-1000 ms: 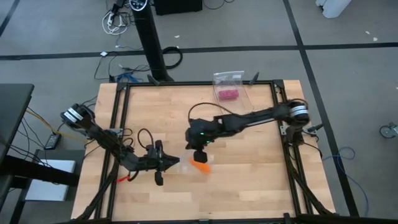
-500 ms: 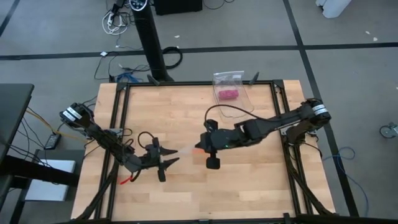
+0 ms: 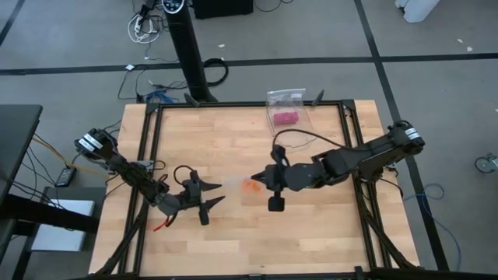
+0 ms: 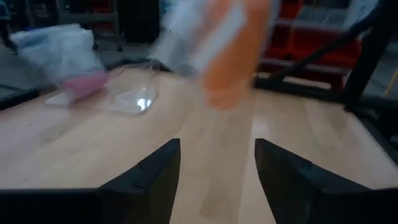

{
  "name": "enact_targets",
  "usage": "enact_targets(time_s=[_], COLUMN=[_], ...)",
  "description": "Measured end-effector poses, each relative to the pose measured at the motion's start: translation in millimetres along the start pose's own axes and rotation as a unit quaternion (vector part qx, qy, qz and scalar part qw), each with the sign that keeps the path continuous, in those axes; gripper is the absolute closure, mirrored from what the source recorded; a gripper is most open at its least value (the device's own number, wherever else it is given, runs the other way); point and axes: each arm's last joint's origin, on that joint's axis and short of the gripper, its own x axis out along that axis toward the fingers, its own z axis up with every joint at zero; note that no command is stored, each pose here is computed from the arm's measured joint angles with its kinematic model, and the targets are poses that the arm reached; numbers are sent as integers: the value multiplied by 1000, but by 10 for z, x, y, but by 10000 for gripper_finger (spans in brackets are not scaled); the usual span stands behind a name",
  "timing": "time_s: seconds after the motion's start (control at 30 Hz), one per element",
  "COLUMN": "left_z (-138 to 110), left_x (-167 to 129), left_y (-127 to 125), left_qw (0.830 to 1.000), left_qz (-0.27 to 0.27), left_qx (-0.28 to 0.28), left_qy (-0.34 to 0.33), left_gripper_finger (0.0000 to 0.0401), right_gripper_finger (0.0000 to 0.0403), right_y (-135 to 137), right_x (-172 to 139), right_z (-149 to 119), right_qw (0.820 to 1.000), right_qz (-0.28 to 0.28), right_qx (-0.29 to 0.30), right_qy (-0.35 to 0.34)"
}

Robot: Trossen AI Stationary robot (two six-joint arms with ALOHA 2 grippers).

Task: Roll bandage
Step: Close the transparent zip bag

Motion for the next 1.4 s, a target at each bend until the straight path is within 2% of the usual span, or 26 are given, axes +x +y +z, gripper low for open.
enact_targets(time_s=[0.3, 0.5, 0.67, 0.8, 1.07, 1.23, 1.4], left_z=[296, 369, 545, 631, 559, 559, 618], left_x=[21, 95, 139, 173, 229, 231, 215], left_y=[-19, 29, -28, -115, -160, -154, -148], left_qw=[993, 988, 971, 962, 972, 974, 970], left_qz=[-46, -79, -159, -200, -197, -183, -179], left_qx=[-34, -57, -67, -46, 0, 17, 4], left_qy=[-101, -121, -167, -178, -132, -136, -163], left_gripper_finger=[187, 187, 187, 187, 187, 187, 187], right_gripper_finger=[403, 403, 403, 403, 403, 403, 403], right_y=[80, 136, 189, 205, 208, 208, 208], right_x=[-326, -477, -524, -541, -548, -549, -549], right_z=[114, 180, 193, 209, 228, 233, 233], right_qw=[998, 995, 994, 993, 991, 991, 991], right_qz=[-20, -28, -33, -33, -33, -33, -33], right_qx=[-20, -32, -42, -46, -49, -50, -51], right_qy=[-54, -88, -99, -108, -116, -118, -118])
